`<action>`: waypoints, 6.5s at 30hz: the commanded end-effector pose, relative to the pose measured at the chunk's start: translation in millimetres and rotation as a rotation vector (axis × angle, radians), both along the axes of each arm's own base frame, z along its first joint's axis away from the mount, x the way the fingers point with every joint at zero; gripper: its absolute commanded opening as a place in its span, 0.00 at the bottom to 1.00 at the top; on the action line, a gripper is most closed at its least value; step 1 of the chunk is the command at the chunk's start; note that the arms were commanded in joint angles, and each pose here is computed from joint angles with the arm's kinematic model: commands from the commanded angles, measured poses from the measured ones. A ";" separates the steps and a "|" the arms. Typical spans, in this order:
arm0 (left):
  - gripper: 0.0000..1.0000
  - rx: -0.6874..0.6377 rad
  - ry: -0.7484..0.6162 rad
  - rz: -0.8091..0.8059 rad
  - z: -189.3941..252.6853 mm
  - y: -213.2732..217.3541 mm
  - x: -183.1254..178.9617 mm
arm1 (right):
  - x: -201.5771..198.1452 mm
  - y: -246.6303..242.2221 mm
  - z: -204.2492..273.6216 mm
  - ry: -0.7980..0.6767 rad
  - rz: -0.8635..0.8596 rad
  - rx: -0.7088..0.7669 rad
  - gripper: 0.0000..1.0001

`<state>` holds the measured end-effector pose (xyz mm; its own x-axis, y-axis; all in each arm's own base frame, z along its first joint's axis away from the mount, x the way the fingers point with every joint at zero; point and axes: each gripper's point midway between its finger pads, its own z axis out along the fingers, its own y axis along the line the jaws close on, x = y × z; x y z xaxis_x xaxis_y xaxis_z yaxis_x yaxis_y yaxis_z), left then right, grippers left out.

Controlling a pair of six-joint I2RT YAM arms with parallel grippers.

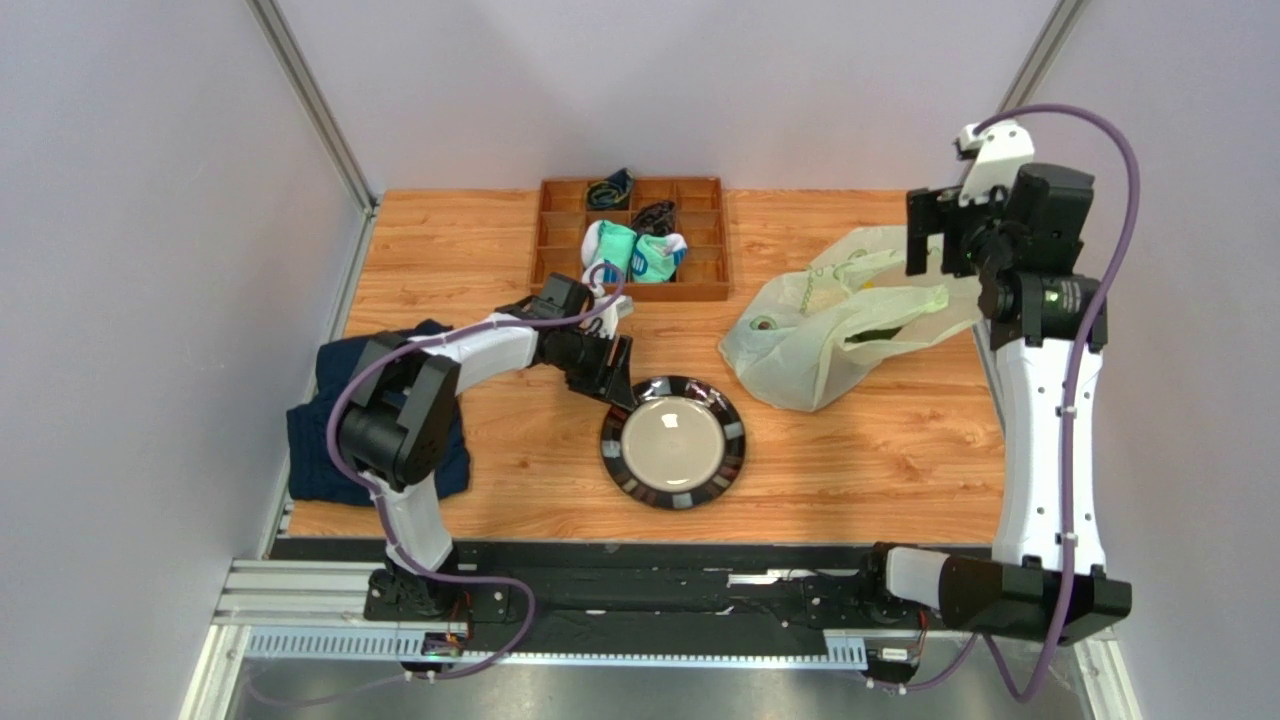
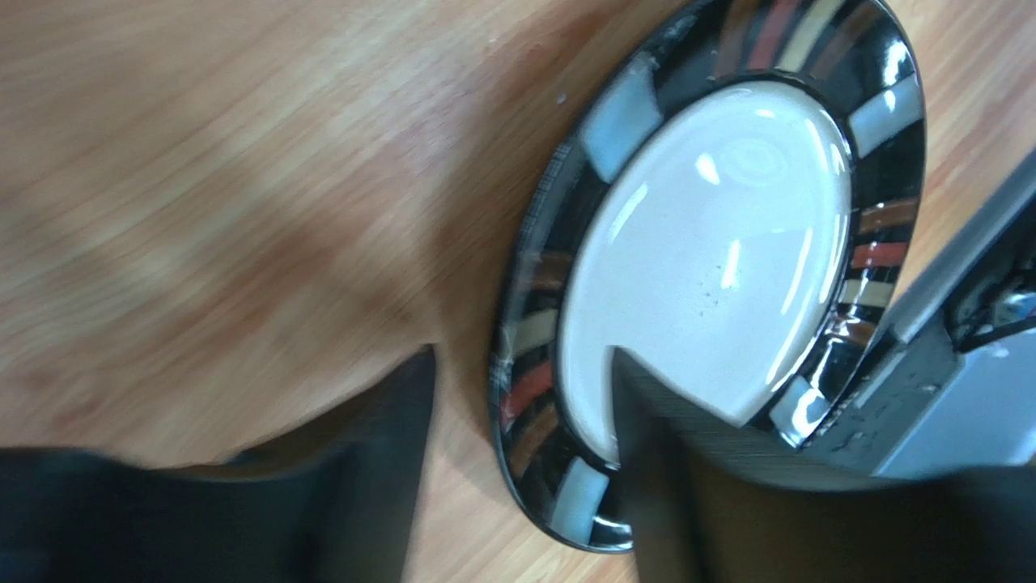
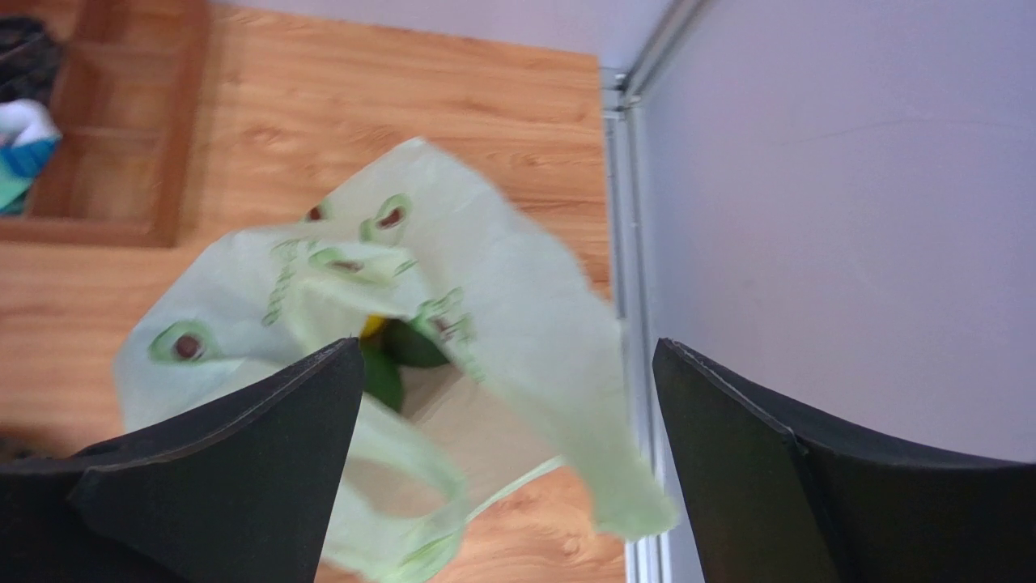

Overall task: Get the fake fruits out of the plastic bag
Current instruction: Move the plate to the center of the board, then adjust the plastic bag at the center of the board, then take out the fake fruit from the plastic bag.

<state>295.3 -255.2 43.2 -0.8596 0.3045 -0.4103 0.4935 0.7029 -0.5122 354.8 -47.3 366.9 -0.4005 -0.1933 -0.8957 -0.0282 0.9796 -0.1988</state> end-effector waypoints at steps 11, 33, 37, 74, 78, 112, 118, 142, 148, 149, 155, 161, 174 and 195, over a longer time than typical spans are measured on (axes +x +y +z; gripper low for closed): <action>0.80 -0.581 -0.822 -0.212 338.6 -172.7 72.1 | 53.4 -113.4 -32.4 0.115 -0.226 0.092 0.98; 0.86 -0.794 -0.900 -0.405 311.3 -352.7 13.5 | -12.0 -76.2 -17.9 0.030 0.033 -0.120 1.00; 0.86 -0.734 -0.944 -0.428 290.5 -366.9 6.8 | 2.7 -87.8 -25.9 0.039 0.004 -0.116 1.00; 0.00 -0.140 -0.581 -0.126 251.3 -105.2 96.8 | 54.7 -44.5 -75.7 0.085 -0.135 0.414 0.00; 0.00 -0.166 -0.730 -0.059 271.2 -108.4 175.1 | 126.4 -66.9 -30.2 -0.032 -0.133 0.419 0.00; 0.00 -0.382 -0.428 -0.165 204.2 -96.6 19.4 | -83.3 37.2 -18.6 0.046 0.218 0.135 0.86; 0.00 -0.415 -0.447 -0.173 235.1 -101.1 13.4 | -80.8 121.3 -6.3 -0.022 0.506 0.084 0.83; 0.00 -0.204 -0.507 -0.209 175.4 -86.1 40.8 | 14.2 148.2 -226.2 0.385 0.332 0.152 0.60; 0.00 -0.201 -0.489 -0.219 169.3 -83.0 33.8 | 77.6 136.4 -238.9 0.385 0.187 0.122 0.88; 0.00 -0.199 -0.484 -0.222 167.4 -81.9 31.8 | 82.9 135.3 -240.7 0.389 0.174 0.121 0.88; 0.00 -0.181 -0.497 -0.231 163.9 -75.7 27.3 | 116.4 135.5 -262.5 0.430 0.133 0.129 0.88; 0.00 -0.182 -0.486 -0.231 160.2 -77.1 26.9 | 122.7 125.9 -293.4 0.499 0.089 0.078 0.88; 0.00 -0.135 -0.478 -0.199 145.2 -79.8 45.0 | 108.8 134.0 -226.3 0.429 0.211 0.069 0.28; 0.87 -0.099 -0.760 0.087 279.3 -0.2 67.5 | -111.9 269.1 -150.2 0.399 1.068 0.031 0.25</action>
